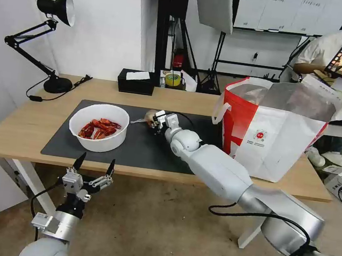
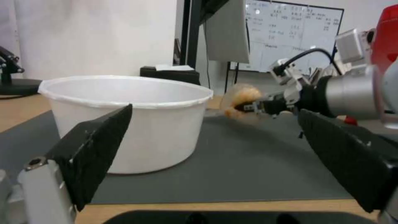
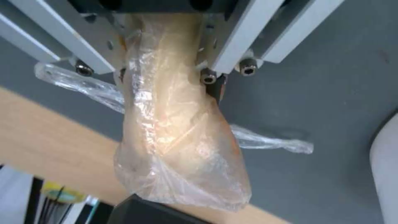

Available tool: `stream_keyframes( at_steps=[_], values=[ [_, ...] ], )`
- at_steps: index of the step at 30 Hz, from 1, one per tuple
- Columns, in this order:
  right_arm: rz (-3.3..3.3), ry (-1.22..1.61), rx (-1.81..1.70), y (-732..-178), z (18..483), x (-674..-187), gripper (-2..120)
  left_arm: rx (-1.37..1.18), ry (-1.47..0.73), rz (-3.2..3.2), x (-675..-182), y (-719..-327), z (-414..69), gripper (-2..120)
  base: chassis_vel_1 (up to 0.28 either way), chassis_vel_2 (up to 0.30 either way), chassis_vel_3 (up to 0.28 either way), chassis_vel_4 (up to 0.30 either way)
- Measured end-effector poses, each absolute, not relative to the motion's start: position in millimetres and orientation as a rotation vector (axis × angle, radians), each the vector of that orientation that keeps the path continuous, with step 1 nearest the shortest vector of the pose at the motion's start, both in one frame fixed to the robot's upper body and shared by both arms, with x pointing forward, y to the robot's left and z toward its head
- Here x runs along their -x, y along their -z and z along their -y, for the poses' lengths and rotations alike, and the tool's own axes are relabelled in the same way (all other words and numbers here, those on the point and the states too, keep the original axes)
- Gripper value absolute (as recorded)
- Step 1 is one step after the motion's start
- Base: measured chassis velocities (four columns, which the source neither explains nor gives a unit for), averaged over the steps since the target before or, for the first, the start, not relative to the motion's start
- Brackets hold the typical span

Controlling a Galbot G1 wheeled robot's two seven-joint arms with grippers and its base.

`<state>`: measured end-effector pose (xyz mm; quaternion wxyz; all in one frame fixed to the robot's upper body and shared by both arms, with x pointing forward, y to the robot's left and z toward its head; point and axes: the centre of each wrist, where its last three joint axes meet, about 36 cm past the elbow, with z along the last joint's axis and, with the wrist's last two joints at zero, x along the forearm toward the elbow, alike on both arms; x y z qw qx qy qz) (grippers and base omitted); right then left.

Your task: Pick up the trash from the table and place it into the takeout bag.

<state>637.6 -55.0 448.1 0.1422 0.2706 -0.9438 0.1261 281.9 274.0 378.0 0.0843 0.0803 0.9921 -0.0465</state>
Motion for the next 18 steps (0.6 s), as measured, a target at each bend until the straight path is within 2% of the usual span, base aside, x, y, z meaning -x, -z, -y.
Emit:
stream_keyframes(
  at_steps=[10, 18],
  values=[
    [2.847, -0.359, -0.725, -455.8, 82.7, -604.9, 9, -0.255, 0.143, -2.963, -281.0, -376.0, -269.3, 100, 0.000, 0.000, 0.000, 0.000],
    [2.979, -0.346, -0.734, -463.8, 105.2, -560.4, 9, -0.254, 0.145, -2.967, -278.7, -375.7, -267.9, 100, 0.000, 0.000, 0.000, 0.000]
  ],
)
